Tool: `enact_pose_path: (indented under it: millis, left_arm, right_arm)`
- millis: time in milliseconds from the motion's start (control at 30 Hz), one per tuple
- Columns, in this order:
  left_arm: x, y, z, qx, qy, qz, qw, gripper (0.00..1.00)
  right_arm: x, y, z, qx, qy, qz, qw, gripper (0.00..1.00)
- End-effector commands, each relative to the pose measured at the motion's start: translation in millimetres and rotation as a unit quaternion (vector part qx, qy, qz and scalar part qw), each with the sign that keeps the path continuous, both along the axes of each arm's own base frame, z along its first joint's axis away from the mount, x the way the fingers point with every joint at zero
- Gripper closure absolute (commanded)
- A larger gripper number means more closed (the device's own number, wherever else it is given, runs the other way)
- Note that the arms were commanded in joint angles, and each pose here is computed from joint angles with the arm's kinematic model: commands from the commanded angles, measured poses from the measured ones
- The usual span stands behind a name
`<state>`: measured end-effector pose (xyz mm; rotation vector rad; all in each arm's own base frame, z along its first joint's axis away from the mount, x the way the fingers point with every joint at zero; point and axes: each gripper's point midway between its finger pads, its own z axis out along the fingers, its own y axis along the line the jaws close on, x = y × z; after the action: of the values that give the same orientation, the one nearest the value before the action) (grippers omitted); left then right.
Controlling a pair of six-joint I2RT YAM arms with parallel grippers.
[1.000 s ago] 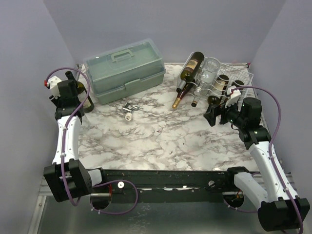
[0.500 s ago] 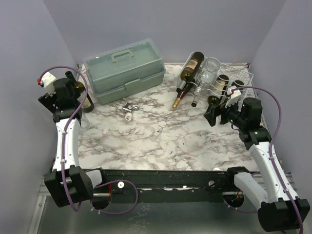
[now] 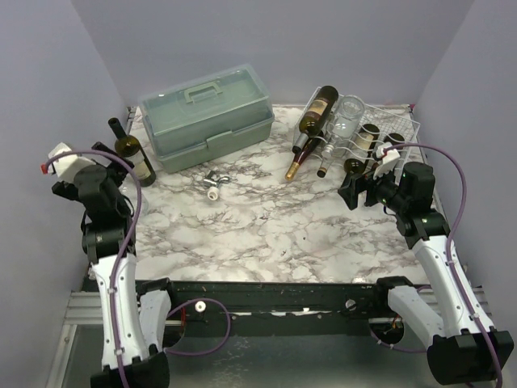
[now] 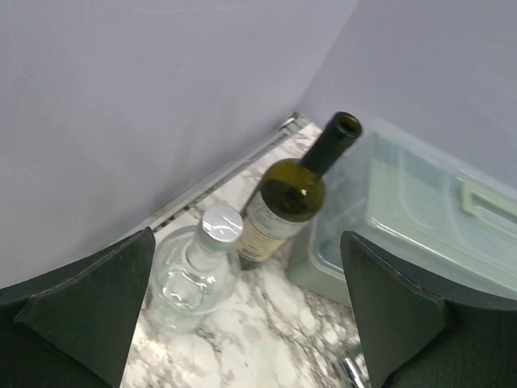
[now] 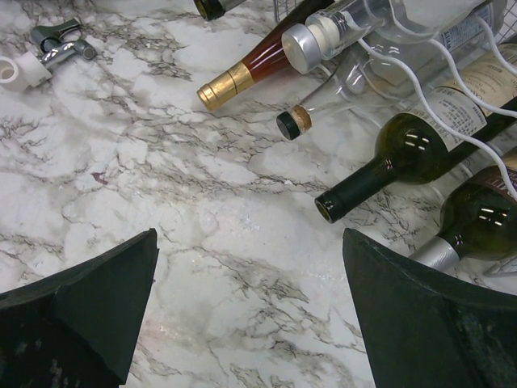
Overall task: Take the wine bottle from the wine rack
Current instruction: Place the wine bottle at the center of the board, then pick up the wine bottle from the wine rack.
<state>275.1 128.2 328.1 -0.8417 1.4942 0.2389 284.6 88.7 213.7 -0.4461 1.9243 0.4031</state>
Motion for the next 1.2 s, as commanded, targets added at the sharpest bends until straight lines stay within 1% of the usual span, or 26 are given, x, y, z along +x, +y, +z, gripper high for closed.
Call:
enact_pose_path:
  millis: [0,133,233,367,500,633,700,733,900,1000,1167]
  left_arm:
    - [-10.1,-37.8,-8.9,-0.035,-0.025,-0.091,0.995,0.01]
    - [-16.5,-69.0,-10.3,-0.039,-0.040,-0.170,0.984,0.01]
    - [-18.6,-100.5,-8.4,-0.029,-0.052,-0.255,0.965,0.01]
    - [-23.1,-133.9,-15.2,-0.019,-0.052,-0.341,0.938,0.01]
    - [-29.0,-171.9,-26.5,-0.014,-0.042,-0.440,0.897,0.01]
    - [-35.0,-201.9,-42.1,-0.016,-0.035,-0.515,0.856,0.01]
    - [-36.1,-210.6,-51.4,-0.016,-0.034,-0.535,0.844,0.01]
    - [-36.4,-212.6,-55.4,-0.014,-0.033,-0.539,0.841,0.01]
    - [-38.0,-213.7,-78.4,0.005,-0.028,-0.535,0.844,0.01]
    - [-39.3,-214.0,-95.3,0.008,-0.020,-0.533,0.846,0.01]
    - [-39.9,-212.7,-96.3,0.009,-0.017,-0.528,0.849,0.01]
  right_arm:
    - [0.0,-2.5,-0.9,-0.011,-0.010,0.004,1.000,0.00]
    - [-1.9,-0.8,-2.9,-0.015,-0.009,0.014,1.000,0.01]
    - [-3.2,0.5,-4.7,-0.017,-0.010,0.022,1.000,0.00]
    - [-5.3,2.7,-7.5,-0.014,-0.006,0.034,0.999,0.00]
    - [-7.8,5.8,-7.6,-0.009,-0.008,0.047,0.999,0.00]
    - [-10.6,11.1,-9.7,-0.005,-0.007,0.066,0.998,0.00]
    - [-11.1,12.9,-11.8,-0.005,-0.006,0.073,0.997,0.01]
    - [-10.8,13.7,-13.0,-0.005,-0.004,0.077,0.997,0.00]
    - [-10.7,14.7,-13.7,-0.020,0.005,0.095,0.995,0.00]
    - [-6.9,15.9,-4.8,-0.026,0.010,0.107,0.994,0.00]
    - [13.0,19.0,16.5,-0.004,0.009,0.094,0.995,0.00]
